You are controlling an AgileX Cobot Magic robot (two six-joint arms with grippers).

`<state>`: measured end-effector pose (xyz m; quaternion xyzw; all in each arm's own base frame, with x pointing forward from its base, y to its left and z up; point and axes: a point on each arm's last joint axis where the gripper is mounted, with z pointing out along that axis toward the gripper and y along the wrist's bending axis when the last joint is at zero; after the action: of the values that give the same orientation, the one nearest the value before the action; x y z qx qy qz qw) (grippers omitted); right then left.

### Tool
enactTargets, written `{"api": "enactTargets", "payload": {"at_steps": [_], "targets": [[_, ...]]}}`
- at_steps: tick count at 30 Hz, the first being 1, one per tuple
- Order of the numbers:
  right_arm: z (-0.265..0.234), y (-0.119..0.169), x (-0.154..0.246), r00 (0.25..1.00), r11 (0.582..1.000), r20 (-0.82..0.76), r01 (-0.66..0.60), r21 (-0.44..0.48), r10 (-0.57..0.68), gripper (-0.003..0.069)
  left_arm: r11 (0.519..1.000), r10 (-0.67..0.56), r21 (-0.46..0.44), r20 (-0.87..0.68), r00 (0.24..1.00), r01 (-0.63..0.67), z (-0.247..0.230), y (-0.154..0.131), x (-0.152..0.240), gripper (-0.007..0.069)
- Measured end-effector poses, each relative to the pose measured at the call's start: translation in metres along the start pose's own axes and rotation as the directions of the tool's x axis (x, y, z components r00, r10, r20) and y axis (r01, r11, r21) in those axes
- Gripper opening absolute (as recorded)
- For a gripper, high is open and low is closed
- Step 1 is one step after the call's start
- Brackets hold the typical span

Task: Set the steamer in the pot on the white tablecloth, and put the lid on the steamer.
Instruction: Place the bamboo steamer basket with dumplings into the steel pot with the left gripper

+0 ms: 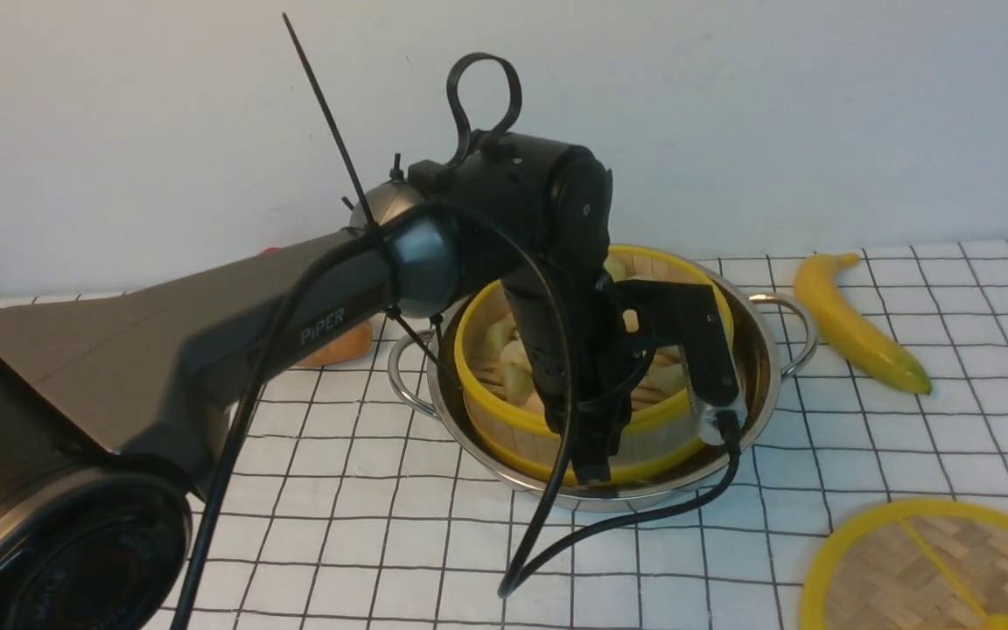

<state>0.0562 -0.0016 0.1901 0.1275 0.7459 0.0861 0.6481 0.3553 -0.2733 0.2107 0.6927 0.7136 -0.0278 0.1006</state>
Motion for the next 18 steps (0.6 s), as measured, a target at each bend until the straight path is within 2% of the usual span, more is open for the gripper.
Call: {"api": "enactTargets", "payload": {"at_steps": [15,18], "targets": [[0.000,0.000,0.000,1.000,1.000,0.000,0.000,0.000,0.000,0.0240,0.998,-0.029,0.060,0.008,1.000,0.029,0.023,-0.002,-0.004,0.0046],[0.000,0.000,0.000,1.000,1.000,0.000,0.000,0.000,0.000,0.0240,0.997,-0.030,0.067,0.005,1.000,0.029,0.023,-0.003,-0.003,0.0069]]}}
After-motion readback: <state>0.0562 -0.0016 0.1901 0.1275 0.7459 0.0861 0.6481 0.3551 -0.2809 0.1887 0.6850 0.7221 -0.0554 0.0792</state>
